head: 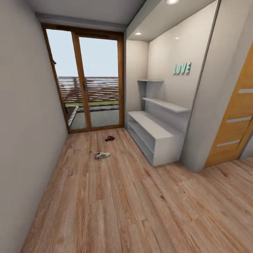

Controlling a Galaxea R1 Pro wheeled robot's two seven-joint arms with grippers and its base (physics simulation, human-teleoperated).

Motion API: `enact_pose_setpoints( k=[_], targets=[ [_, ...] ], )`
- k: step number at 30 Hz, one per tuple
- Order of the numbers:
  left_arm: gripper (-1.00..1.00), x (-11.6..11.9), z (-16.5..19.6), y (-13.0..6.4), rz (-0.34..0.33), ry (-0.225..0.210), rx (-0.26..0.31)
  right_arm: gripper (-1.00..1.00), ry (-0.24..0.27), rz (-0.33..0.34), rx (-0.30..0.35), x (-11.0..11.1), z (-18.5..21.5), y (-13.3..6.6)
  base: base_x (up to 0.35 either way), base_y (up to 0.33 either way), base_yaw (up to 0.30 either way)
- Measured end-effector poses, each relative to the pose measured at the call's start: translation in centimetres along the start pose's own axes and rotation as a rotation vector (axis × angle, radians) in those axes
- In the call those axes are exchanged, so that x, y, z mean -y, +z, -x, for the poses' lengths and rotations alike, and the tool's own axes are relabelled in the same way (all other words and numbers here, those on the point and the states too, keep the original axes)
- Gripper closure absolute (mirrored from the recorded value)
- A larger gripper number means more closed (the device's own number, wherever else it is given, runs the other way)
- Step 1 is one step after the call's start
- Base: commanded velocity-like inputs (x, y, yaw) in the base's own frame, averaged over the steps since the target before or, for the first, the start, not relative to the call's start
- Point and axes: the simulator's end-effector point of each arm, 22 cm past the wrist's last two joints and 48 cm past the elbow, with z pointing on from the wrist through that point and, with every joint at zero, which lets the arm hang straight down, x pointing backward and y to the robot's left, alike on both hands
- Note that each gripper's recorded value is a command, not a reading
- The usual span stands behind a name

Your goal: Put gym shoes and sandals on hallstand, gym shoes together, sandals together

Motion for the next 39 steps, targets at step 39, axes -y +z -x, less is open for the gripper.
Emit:
enact_pose_setpoints(
  k=[39],
  targets=[
    [-1.0,-0.07,-0.93,0.16,0.002,-0.004,-0.022,-1.0,-0.002,0.002,-0.022,-0.05,-0.9,0.1,0.337,0.06,0.086]
  ],
)
